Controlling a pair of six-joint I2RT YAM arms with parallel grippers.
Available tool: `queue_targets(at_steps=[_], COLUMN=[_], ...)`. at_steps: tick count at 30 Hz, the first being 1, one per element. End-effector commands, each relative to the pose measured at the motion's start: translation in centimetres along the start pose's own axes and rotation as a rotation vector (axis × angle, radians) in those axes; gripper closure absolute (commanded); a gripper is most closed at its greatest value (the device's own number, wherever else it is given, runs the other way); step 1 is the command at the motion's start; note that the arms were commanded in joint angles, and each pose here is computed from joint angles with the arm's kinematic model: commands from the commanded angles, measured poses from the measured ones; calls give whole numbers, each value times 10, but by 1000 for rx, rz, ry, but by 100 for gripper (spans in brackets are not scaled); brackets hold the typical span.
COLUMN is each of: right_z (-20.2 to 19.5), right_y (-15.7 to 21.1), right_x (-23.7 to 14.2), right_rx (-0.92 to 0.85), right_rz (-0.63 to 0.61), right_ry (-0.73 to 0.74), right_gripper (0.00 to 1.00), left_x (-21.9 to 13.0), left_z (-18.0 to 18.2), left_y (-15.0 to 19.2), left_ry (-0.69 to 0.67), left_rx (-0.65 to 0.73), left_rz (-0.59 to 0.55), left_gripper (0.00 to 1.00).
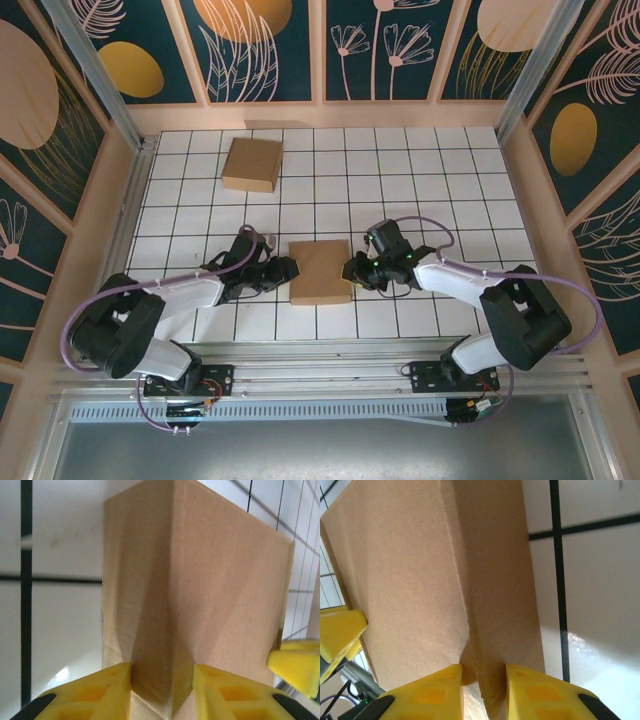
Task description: Fold the paper box
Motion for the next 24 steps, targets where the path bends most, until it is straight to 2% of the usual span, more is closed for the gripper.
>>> queue_targets(at_steps=[1, 4, 8, 13, 16, 20, 24], right_z=[13, 7, 3, 9, 9, 9, 22], right_y=[-27, -63, -133, -223, -263, -294, -306], right_x=[12, 11, 16, 43, 52, 59, 47], right_rx=[3, 40, 22, -27, -19, -5, -37], right_rz=[-112, -199, -297, -326, -368, -380, -407], right_ry=[-53, -67, -77, -91, -88, -82, -88], right_gripper=[78, 82, 82, 81, 81, 81, 77], left_x=[25, 43, 85, 120, 133, 153, 151], left_z=[-20, -42, -64, -71, -74, -79, -92], left_y=[-10, -42, -98, -164, -204, -243, -263], left_ry=[39, 13, -2, -34, -5, 1, 14], left_rx=[30, 83, 95, 101, 93, 123, 157], left_rz=[18, -62, -131, -265, -331, -352, -379], left_gripper=[67, 67, 68, 70, 69, 66, 59])
Point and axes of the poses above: each hand's point on the last joint's axis, 136 mm out from that joint toward the fingers, its own x axis out along the fingers, its own z axis along the line the jaws close on, y = z × x, the point moved 6 cm from there along -x, back along the fingers, and after that the axes turned 3 degrees about -x, right-handed, at the moved point
